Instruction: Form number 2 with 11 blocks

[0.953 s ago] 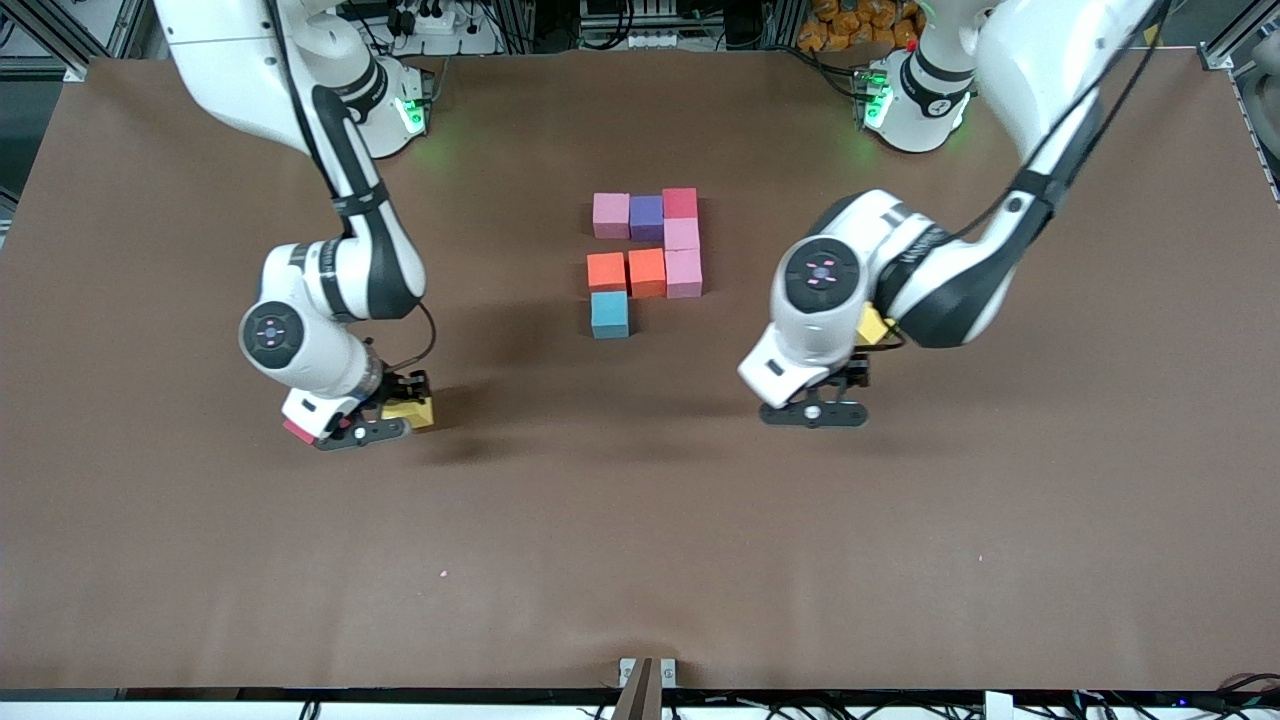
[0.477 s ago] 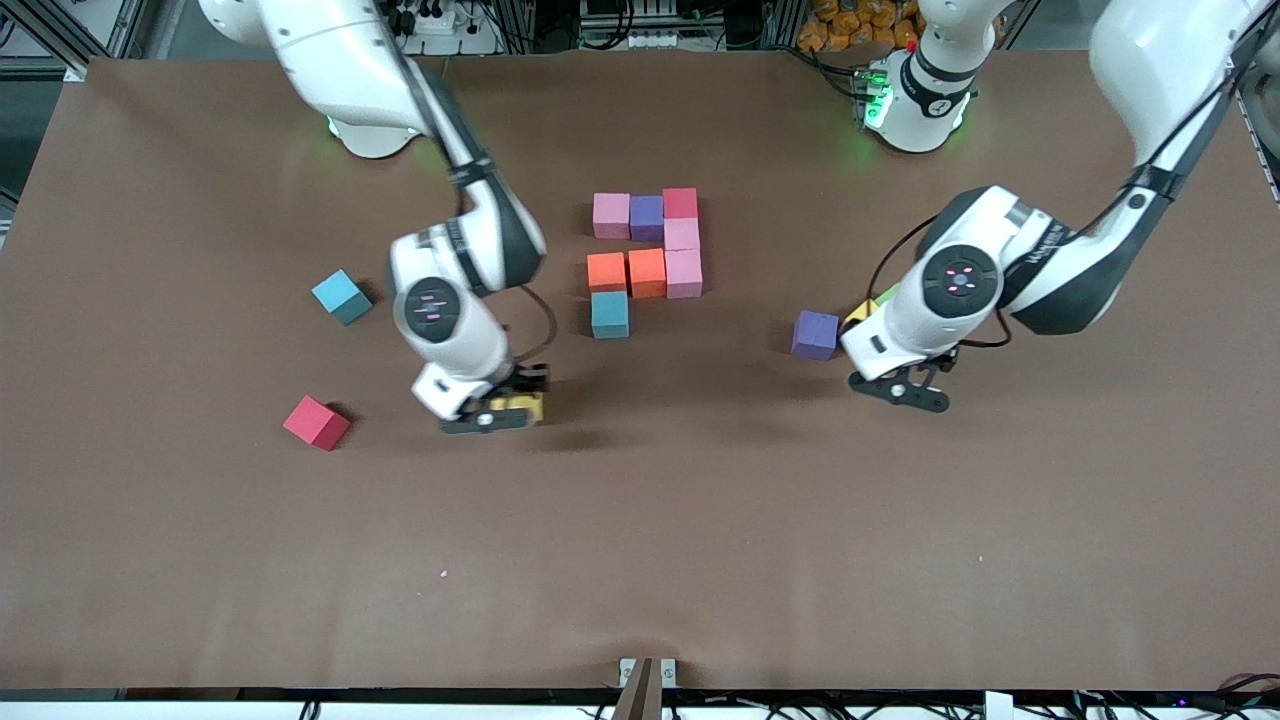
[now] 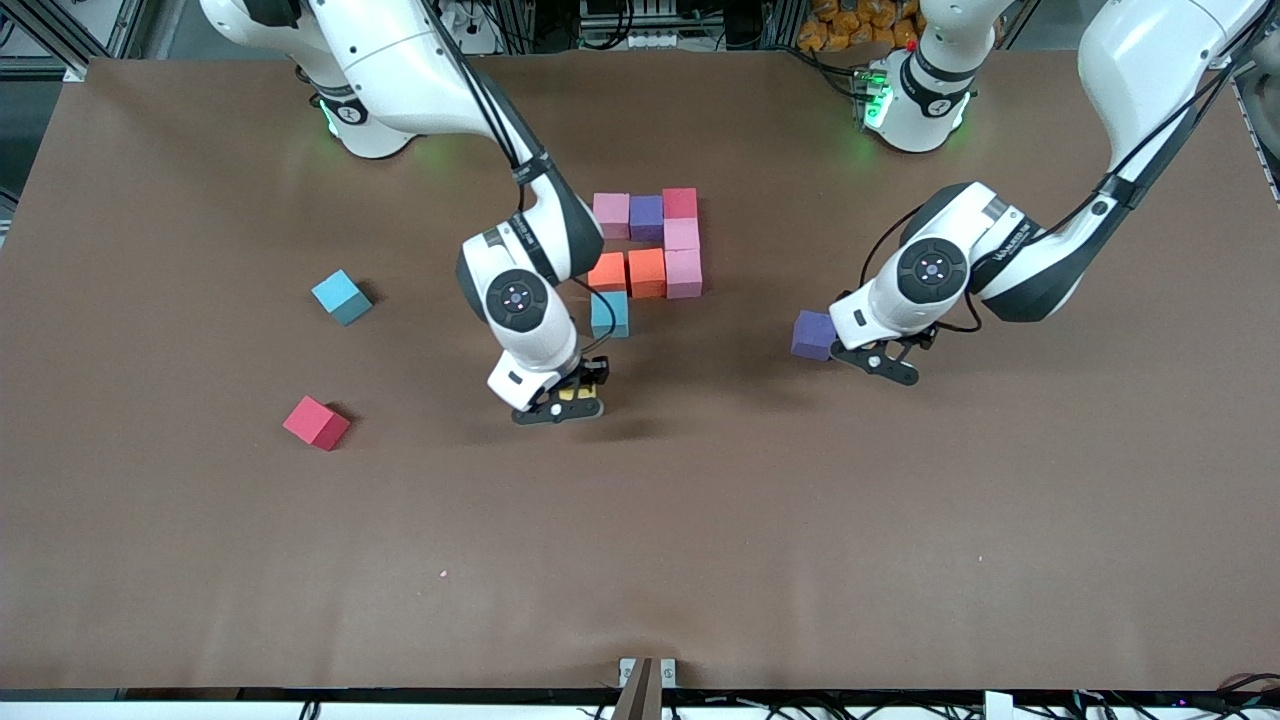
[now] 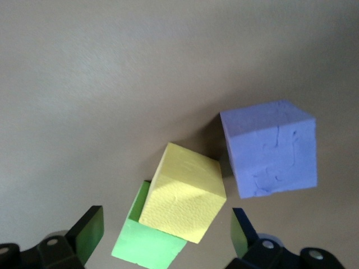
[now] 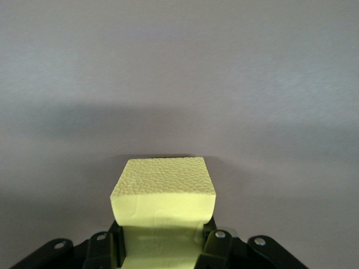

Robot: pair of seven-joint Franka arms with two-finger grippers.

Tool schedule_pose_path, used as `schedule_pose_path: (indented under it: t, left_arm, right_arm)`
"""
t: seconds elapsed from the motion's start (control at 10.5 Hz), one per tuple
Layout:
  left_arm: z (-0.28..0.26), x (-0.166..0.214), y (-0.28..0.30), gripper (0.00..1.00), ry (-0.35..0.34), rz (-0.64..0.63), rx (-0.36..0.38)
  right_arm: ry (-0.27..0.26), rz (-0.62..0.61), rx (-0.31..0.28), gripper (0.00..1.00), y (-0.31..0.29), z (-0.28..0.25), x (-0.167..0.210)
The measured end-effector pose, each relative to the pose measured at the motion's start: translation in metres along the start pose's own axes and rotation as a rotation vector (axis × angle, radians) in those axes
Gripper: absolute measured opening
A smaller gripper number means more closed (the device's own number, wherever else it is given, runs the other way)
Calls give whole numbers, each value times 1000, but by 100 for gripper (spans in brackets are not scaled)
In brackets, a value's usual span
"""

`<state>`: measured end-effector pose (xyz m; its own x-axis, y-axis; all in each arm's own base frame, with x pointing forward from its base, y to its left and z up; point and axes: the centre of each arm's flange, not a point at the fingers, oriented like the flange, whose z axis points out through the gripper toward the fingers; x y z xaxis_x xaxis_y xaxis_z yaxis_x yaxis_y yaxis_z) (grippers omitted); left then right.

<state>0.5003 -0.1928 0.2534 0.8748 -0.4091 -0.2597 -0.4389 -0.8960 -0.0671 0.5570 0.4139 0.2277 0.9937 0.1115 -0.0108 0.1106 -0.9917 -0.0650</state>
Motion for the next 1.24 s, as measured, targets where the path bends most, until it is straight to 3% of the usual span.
schedule_pose_path:
  t: [0.48,1.24]
  left_arm:
    - [14,-5,8,100,0,59,11]
    - [44,-9,19,100,-15,140,26]
  right_arm:
    - [-98,17,-15,53,-21,10,-20]
    - [-107,12,-6,53,-52,14,-35]
